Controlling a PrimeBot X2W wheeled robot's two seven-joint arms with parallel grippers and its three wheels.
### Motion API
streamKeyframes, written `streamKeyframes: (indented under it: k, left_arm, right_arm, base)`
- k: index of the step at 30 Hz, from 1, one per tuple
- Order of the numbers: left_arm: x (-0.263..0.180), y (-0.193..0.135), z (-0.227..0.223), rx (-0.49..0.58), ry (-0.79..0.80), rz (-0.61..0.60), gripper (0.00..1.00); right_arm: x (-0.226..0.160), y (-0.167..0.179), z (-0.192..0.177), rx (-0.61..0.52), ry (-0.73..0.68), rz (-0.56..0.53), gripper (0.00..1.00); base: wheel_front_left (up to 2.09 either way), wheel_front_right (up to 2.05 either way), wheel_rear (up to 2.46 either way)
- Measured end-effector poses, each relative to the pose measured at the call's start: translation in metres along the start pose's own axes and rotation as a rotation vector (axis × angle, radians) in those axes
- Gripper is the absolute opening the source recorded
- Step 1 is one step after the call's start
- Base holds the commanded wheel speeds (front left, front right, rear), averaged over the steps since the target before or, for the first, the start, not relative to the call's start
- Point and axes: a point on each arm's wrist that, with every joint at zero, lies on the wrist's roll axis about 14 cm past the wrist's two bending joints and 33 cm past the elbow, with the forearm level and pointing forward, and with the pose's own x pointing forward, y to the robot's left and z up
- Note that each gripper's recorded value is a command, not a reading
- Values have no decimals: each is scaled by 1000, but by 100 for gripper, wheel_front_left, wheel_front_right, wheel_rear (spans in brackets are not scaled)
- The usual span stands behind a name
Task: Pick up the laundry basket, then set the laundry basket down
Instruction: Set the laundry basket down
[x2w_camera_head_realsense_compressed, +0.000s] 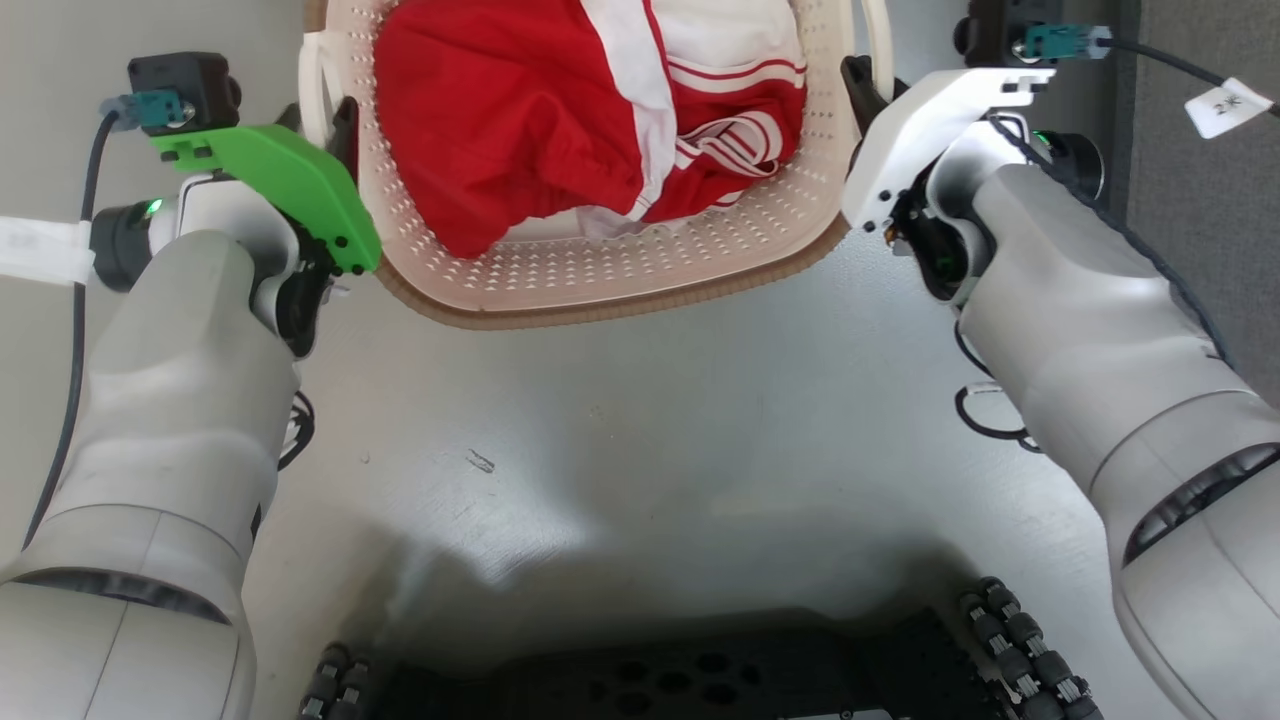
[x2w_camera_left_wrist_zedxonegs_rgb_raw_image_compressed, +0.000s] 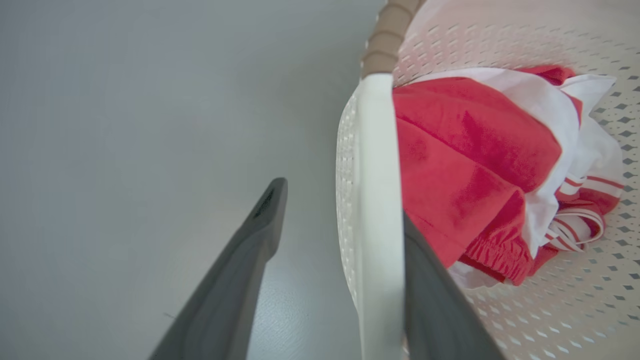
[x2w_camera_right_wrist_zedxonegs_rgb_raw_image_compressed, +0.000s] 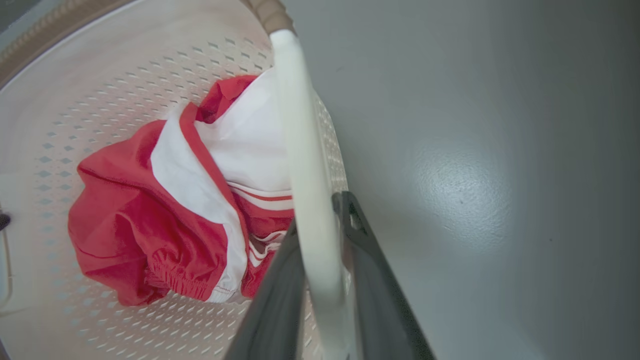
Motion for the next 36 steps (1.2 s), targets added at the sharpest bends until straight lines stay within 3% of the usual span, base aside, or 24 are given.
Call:
streamKeyframes:
  k: [1,2,22,36]
  left_arm:
    - [0,1,0,0,0,2,100]
    - [-1,3,0,-1,1,7,100]
    - [-20,4,23,-40,-73,25,100]
    - [-50,-11,57,50,-216,-4,100]
  right_arm:
    - [0,0,1,4,-2,4,81]
    - [-1,-2,2,8,-3,0,100]
    - [-15,7,14,37,-37,45,100]
    - [-44,18,56,-25,-189,60,100]
  base:
    - [0,0,0]
    - [0,0,0]
    - [0,0,0]
    - [0,0,0]
